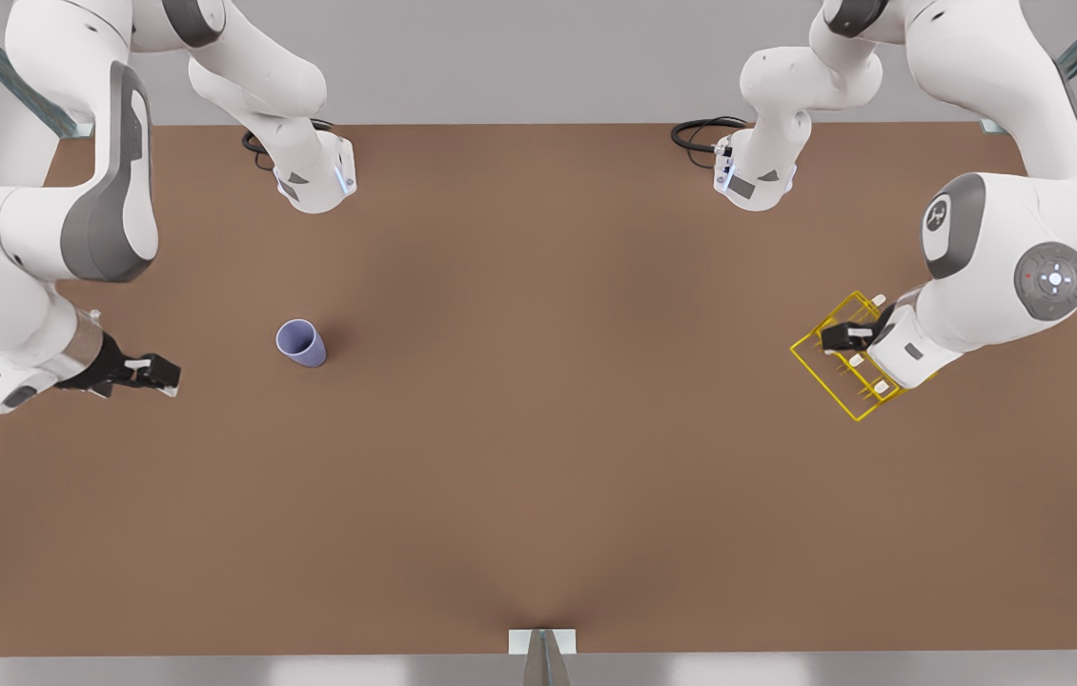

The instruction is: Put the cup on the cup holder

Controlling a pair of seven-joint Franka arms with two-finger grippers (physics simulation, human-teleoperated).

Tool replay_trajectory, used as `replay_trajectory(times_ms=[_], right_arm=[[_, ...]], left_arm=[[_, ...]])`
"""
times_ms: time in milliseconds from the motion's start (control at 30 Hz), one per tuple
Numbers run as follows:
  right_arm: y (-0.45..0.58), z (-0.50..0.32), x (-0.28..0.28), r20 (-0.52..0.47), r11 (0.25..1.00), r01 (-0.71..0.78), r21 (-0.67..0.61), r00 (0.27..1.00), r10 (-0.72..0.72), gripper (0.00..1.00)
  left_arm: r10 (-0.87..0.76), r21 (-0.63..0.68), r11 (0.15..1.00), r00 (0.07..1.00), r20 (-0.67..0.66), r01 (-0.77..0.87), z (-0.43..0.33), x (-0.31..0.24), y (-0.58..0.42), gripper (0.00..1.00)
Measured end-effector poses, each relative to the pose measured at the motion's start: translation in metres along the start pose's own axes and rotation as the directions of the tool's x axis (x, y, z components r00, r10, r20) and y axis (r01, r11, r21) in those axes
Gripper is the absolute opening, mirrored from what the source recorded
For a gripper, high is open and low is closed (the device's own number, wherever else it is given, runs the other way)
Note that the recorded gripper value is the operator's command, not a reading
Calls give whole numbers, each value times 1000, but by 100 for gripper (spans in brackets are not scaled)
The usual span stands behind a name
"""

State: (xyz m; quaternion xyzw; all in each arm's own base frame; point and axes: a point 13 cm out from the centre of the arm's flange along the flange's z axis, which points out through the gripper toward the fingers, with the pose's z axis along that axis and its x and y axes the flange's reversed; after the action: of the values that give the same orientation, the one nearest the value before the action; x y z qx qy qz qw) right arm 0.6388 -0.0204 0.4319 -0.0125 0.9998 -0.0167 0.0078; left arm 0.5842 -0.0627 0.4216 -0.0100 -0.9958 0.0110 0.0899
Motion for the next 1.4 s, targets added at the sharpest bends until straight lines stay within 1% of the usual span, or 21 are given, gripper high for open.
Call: replay_trajectory(times_ms=[100,167,233,333,400,500,567,733,900,1100,1267,1400], right_arm=[[14,10,4,-24,1000,24,-4,999,-24,100],[29,25,12,-56,999,49,-9,997,-50,100],[45,40,42,-98,997,76,2,992,-75,100],[66,80,109,-174,996,88,14,981,-84,100],[84,97,122,-179,997,78,-3,981,-77,100],[113,128,124,-190,997,74,-29,979,-78,100],[125,136,125,-178,997,67,-36,981,-72,100],[133,163,146,-169,999,39,-19,985,-42,100],[149,202,141,-154,999,48,-22,987,-51,100],[146,210,129,-113,1000,20,-13,993,-21,100],[141,204,148,-85,1000,0,23,996,2,100],[156,218,167,-110,1000,7,28,994,-4,100]], left_arm=[[-2,4,1000,1000,19,2,-2,-4,-7,100],[14,-2,1000,1000,8,-14,7,-6,-22,100],[11,1,1000,1000,9,-11,9,-9,-27,100],[7,-4,1000,1000,-6,-7,24,-23,-31,100],[25,-20,999,1000,8,-24,21,-27,-43,100],[-18,-27,999,1000,8,19,21,-31,-19,100],[-31,-31,999,1000,-2,31,23,-30,-14,100],[-60,-36,998,997,-39,58,28,-23,-2,100],[-46,-35,998,997,-60,44,32,-19,-17,100],[-53,-35,998,996,-68,51,33,-17,-17,100],[-59,-37,998,996,-73,57,34,-16,-16,100],[-63,-38,997,995,-77,60,35,-16,-16,100]])
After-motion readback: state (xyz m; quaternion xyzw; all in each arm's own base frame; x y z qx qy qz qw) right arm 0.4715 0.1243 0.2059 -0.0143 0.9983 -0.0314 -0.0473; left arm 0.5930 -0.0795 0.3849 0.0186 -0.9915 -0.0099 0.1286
